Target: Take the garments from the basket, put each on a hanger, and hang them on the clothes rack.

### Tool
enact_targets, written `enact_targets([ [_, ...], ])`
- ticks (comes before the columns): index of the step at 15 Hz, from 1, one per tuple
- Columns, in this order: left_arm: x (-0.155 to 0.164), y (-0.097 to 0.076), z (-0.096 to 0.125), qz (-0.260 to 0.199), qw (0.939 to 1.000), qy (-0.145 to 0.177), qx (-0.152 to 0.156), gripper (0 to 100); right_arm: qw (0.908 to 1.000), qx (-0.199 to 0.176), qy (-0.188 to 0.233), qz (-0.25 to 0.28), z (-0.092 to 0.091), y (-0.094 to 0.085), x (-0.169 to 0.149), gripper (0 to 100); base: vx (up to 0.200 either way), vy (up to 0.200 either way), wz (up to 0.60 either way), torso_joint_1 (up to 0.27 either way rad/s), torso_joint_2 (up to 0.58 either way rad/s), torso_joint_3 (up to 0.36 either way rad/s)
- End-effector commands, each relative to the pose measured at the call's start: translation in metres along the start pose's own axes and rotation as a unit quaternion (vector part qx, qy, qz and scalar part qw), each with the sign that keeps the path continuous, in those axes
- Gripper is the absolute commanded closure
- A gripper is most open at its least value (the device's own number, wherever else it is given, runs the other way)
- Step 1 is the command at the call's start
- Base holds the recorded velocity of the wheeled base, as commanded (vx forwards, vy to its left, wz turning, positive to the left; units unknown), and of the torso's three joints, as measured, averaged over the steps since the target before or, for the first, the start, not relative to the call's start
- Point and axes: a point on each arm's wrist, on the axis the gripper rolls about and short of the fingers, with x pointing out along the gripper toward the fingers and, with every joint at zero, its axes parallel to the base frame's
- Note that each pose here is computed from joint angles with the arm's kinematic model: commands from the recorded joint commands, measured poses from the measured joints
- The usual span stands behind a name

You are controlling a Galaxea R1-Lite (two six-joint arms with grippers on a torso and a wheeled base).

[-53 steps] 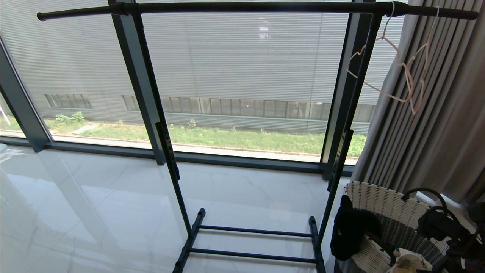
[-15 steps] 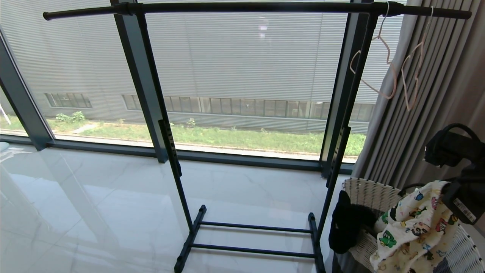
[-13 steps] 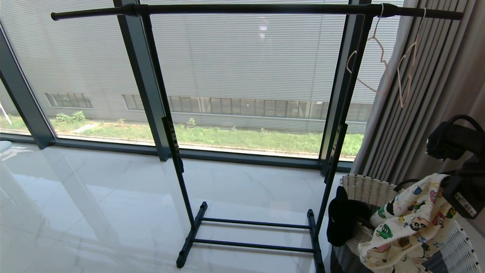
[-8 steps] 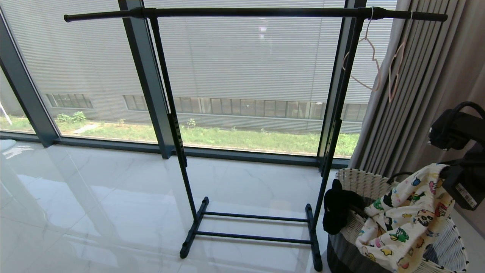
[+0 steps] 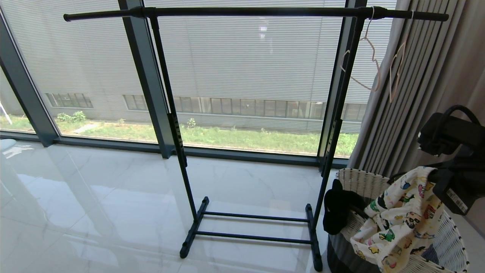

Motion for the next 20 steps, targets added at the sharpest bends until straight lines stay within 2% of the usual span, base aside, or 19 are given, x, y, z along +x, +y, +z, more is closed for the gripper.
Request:
enact_targets([
  [1,0.017,0.004,0.062,-0.019,0.9983,0.006,-0.055,0,0.9998,-0.008,-0.007,0.016,0.002,0.005,0.000,100,0.000,0.000,0.00,0.000,0.00,0.000],
  [2,0.038,0.006,0.093,-0.019,0.9971,0.009,-0.074,0,0.9994,-0.012,-0.015,0.028,0.003,0.008,-0.001,100,0.000,0.000,0.00,0.000,0.00,0.000],
  [3,0.060,0.008,0.113,-0.021,0.9969,0.013,-0.075,0,0.9991,-0.017,-0.019,0.033,0.004,0.010,-0.001,100,0.000,0.000,0.00,0.000,0.00,0.000],
  [4,0.087,0.007,0.133,-0.042,0.9960,0.011,-0.078,0,0.9988,-0.019,-0.025,0.037,0.006,0.012,-0.003,100,0.000,0.000,0.00,0.000,0.00,0.000],
  [6,0.133,-0.007,0.149,-0.110,0.9906,0.014,-0.080,0,0.9987,-0.018,-0.033,0.034,0.005,0.011,-0.009,100,0.000,0.000,0.00,0.000,0.00,0.000],
  [7,0.150,-0.023,0.150,-0.149,0.9853,0.028,-0.079,0,0.9986,-0.018,-0.037,0.033,0.005,0.011,-0.011,100,0.000,0.000,0.00,0.000,0.00,0.000],
  [9,0.176,-0.078,0.146,-0.210,0.9707,0.084,-0.082,0,0.9972,-0.017,-0.063,0.035,0.007,0.009,-0.021,100,0.000,0.000,0.00,0.000,0.00,0.000],
  [11,0.181,-0.150,0.128,-0.251,0.9503,0.157,-0.096,0,0.9955,-0.020,-0.085,0.037,0.004,0.011,-0.034,100,0.000,0.000,0.00,0.000,0.00,0.000],
  [12,0.180,-0.168,0.120,-0.262,0.9443,0.176,-0.094,0,0.9954,-0.020,-0.086,0.037,0.002,0.012,-0.036,100,0.000,0.000,0.00,0.000,0.00,0.000],
  [13,0.174,-0.210,0.097,-0.294,0.9258,0.224,-0.078,0,0.9953,-0.021,-0.087,0.037,-0.002,0.013,-0.039,100,0.000,0.000,0.00,0.000,0.00,0.000],
  [14,0.172,-0.226,0.088,-0.308,0.9194,0.236,-0.067,0,0.9950,-0.021,-0.091,0.037,-0.003,0.013,-0.041,100,0.000,0.000,0.00,0.000,0.00,0.000],
  [15,0.172,-0.251,0.078,-0.325,0.9123,0.242,-0.057,0,0.9939,-0.026,-0.099,0.043,-0.002,0.015,-0.044,100,0.000,0.000,0.00,0.000,0.00,0.000],
  [17,0.179,-0.307,0.057,-0.350,0.9025,0.247,-0.050,0,0.9920,-0.034,-0.109,0.054,0.000,0.019,-0.046,100,0.000,0.000,0.00,0.000,0.00,0.000],
  [20,0.179,-0.358,0.030,-0.371,0.8919,0.256,-0.035,0,0.9903,-0.040,-0.117,0.063,0.002,0.022,-0.048,100,0.000,0.000,0.00,0.000,0.00,0.000],
])
